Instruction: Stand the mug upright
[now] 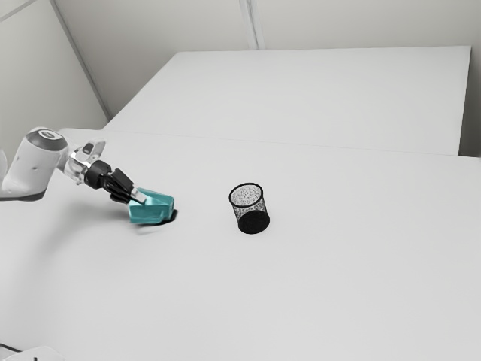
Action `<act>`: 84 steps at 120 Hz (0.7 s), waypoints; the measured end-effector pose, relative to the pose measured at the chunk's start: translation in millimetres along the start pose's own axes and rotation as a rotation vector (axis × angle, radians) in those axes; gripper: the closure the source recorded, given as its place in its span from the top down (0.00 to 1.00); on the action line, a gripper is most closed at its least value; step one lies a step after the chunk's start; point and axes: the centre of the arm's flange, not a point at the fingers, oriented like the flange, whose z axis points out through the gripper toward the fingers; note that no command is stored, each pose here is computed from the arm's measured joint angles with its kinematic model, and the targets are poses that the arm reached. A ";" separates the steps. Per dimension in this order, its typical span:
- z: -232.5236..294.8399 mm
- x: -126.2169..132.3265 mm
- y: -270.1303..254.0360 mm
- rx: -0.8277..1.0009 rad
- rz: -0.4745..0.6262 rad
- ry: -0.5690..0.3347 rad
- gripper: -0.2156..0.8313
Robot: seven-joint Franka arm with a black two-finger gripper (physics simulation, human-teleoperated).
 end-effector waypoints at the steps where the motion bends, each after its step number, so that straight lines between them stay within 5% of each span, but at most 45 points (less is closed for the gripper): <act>1: 0.0 0.0 0.1 0.000 0.000 0.000 0.15; 54: -4.7 7.5 17.8 0.055 0.034 0.002 0.08; 84: 15.1 29.7 108.9 0.382 0.190 -0.080 0.07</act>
